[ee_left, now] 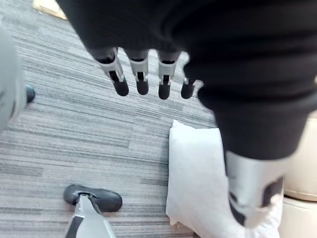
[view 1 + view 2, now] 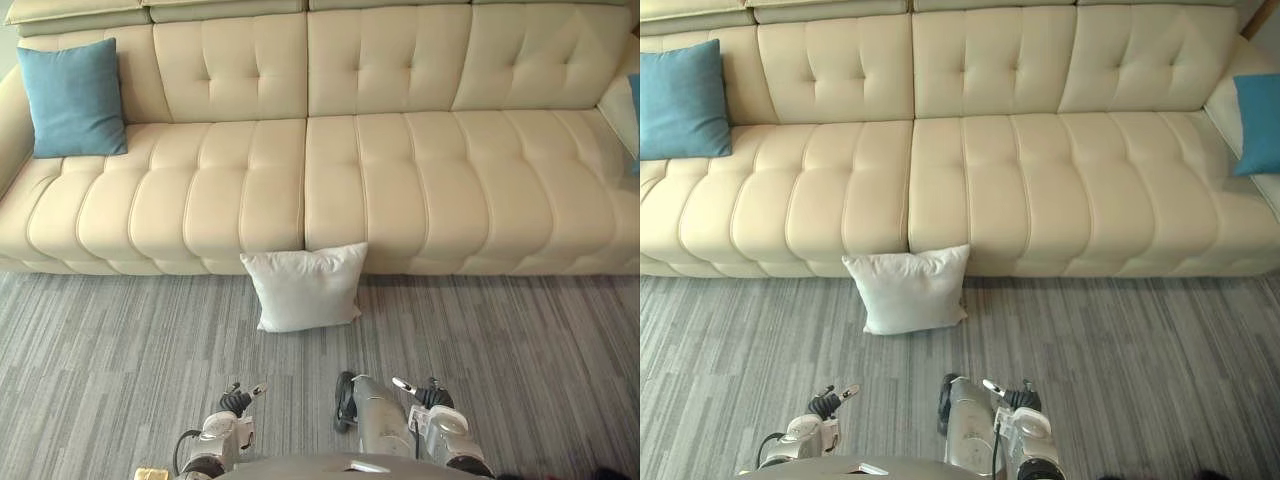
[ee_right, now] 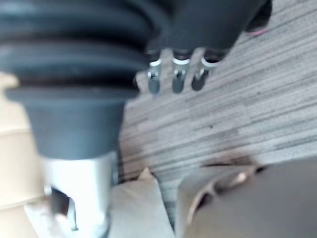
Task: Pick up cushions and gather them together orderly.
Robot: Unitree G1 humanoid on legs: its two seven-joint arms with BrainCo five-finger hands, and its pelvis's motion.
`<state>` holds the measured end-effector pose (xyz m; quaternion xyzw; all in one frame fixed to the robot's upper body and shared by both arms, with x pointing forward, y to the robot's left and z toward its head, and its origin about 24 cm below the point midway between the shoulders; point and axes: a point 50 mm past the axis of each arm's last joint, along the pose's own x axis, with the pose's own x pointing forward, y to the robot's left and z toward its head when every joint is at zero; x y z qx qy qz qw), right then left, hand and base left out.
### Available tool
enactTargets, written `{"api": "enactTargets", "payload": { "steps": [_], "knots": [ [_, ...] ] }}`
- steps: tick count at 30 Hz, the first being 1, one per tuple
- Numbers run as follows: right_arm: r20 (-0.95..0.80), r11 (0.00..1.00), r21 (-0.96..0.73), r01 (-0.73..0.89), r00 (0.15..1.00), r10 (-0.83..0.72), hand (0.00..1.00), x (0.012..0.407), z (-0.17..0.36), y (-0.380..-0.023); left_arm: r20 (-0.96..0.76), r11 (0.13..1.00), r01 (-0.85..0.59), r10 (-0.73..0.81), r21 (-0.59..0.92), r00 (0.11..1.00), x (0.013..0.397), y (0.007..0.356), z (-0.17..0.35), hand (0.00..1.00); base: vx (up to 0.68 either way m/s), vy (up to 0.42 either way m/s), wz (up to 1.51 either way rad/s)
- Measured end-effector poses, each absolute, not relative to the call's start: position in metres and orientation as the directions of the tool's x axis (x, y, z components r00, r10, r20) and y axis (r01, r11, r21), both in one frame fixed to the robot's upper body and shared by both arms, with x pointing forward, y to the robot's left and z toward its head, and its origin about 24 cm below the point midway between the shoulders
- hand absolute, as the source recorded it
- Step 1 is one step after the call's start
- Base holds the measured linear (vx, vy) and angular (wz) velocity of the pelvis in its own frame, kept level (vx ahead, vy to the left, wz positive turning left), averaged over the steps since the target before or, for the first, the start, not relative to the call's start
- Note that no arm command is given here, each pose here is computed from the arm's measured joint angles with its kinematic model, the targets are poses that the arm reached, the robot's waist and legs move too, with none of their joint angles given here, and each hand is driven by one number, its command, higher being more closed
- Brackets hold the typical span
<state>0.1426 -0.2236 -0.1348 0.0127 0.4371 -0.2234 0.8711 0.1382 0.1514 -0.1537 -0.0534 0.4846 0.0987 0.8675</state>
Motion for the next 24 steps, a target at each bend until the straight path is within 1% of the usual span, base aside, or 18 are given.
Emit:
{"api": "enactTargets", "payload": {
  "steps": [2,3,6,10,13,14,15,20,24],
  "knots": [
    [-0.774,0.900,-0.178,0.398,0.509,-0.377,0.00,0.138,-0.137,-0.223,-0.838,0.967,-0.256,0.142,0.003,0.527,0.140,0.157,-0.151,0.00,0.43,-0.119,-0.14],
    [-0.778,0.900,-0.177,0.399,0.504,-0.376,0.00,0.135,-0.138,-0.223,-0.833,0.955,-0.295,0.169,0.007,0.527,0.139,0.163,-0.150,0.00,0.37,-0.046,-0.32],
    [-0.789,0.894,-0.180,0.411,0.483,-0.381,0.00,0.129,-0.140,-0.224,-0.822,0.948,-0.319,0.187,0.007,0.537,0.142,0.168,-0.148,0.00,0.38,0.043,-0.22],
    [-0.800,0.889,-0.176,0.422,0.465,-0.379,0.00,0.124,-0.142,-0.223,-0.804,0.948,-0.318,0.192,0.005,0.562,0.148,0.169,-0.144,0.00,0.33,0.215,0.03],
    [-0.799,0.882,-0.184,0.435,0.457,-0.392,0.00,0.119,-0.142,-0.227,-0.806,0.951,-0.309,0.181,-0.003,0.564,0.148,0.166,-0.145,0.00,0.32,0.347,0.20],
    [-0.812,0.897,-0.159,0.414,0.462,-0.357,0.00,0.121,-0.145,-0.213,-0.785,0.952,-0.306,0.208,0.024,0.583,0.155,0.176,-0.141,0.00,0.21,0.254,0.27],
    [-0.815,0.897,-0.149,0.416,0.461,-0.350,0.00,0.121,-0.145,-0.209,-0.781,0.951,-0.306,0.216,0.034,0.586,0.156,0.180,-0.140,0.00,0.17,0.194,0.30],
    [-0.823,0.895,-0.143,0.422,0.452,-0.344,0.00,0.119,-0.147,-0.205,-0.820,0.944,-0.324,0.235,0.065,0.522,0.138,0.191,-0.148,0.00,0.08,0.096,-0.05],
    [-0.836,0.898,-0.152,0.414,0.431,-0.340,0.00,0.114,-0.150,-0.206,-0.838,0.948,-0.308,0.229,0.076,0.496,0.130,0.192,-0.152,0.00,-0.04,0.023,-0.24]
  ]
}}
